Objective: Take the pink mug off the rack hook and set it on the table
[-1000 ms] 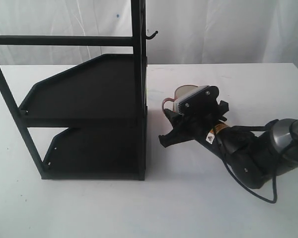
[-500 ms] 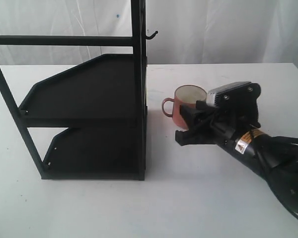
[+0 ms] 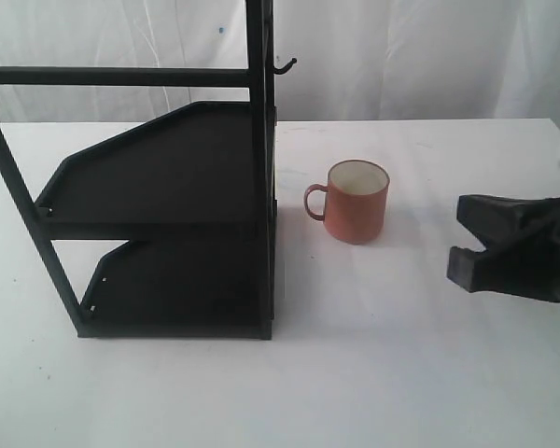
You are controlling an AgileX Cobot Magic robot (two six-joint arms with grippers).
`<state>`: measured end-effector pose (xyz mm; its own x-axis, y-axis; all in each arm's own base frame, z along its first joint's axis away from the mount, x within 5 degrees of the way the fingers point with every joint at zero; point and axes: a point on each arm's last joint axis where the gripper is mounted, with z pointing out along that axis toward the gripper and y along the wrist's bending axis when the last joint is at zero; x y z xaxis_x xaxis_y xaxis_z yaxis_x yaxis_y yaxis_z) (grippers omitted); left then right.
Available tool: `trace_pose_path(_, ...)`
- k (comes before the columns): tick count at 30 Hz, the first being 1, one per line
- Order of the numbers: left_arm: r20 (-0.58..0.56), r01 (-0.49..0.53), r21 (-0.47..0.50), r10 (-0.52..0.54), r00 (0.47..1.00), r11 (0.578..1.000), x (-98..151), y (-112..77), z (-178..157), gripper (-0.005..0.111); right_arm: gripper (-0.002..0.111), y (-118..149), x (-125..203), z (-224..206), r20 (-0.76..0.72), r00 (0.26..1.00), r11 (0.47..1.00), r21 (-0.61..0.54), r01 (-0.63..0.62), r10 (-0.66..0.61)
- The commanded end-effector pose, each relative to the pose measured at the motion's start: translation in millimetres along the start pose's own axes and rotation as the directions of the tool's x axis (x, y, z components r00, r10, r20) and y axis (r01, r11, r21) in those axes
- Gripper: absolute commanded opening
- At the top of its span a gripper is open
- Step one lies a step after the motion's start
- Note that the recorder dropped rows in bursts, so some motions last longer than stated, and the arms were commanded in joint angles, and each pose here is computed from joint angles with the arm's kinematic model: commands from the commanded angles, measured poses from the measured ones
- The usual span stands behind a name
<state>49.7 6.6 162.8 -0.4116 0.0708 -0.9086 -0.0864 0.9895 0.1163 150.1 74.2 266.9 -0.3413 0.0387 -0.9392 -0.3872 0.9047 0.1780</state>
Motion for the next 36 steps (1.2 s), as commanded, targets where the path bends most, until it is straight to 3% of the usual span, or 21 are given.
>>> trace_pose_path(1,0.002,0.003,0.002,-0.003,1.000,1.000,1,-0.2,0,0.000,0.000,-1,-4,-33,0.030,1.000,1.000,0.010,-0.010,0.010)
trace_pose_path(8,0.002,0.003,0.002,-0.003,1.000,1.000,1,-0.2,0,0.000,0.000,2,-33,-65,0.374,0.894,0.968,0.058,0.244,-0.248)
trace_pose_path(12,0.002,0.003,0.002,-0.003,1.000,1.000,1,-0.2,0,0.000,0.000,-18,-41,-80,0.444,0.862,0.957,0.251,0.144,-0.246)
trace_pose_path(15,0.002,0.003,0.002,-0.003,1.000,1.000,1,-0.2,0,0.000,0.000,-33,-45,-90,0.467,0.846,0.917,0.394,0.063,-0.259)
trace_pose_path(21,0.002,0.003,0.002,-0.003,1.000,1.000,1,-0.2,0,0.000,0.000,-42,-41,-95,0.431,0.869,0.883,0.469,0.012,-0.241)
trace_pose_path(23,0.002,0.003,0.002,-0.003,1.000,1.000,1,-0.2,0,0.000,0.000,-38,-40,-104,0.455,0.843,0.873,0.486,0.034,-0.286)
trace_pose_path(28,0.002,0.003,0.002,-0.003,1.000,1.000,1,-0.2,0,0.000,0.000,-28,-5,-130,0.547,0.759,0.839,0.544,-0.003,-0.352)
trace_pose_path(31,0.002,0.003,0.002,-0.003,1.000,1.000,1,-0.2,0,0.000,0.000,-31,31,-127,0.575,0.776,0.855,0.511,-0.092,-0.260)
trace_pose_path(36,0.004,0.003,0.001,-0.003,1.000,1.000,0,-0.2,0,0.000,0.000,-47,78,-101,0.451,0.887,0.864,0.481,-0.149,-0.098)
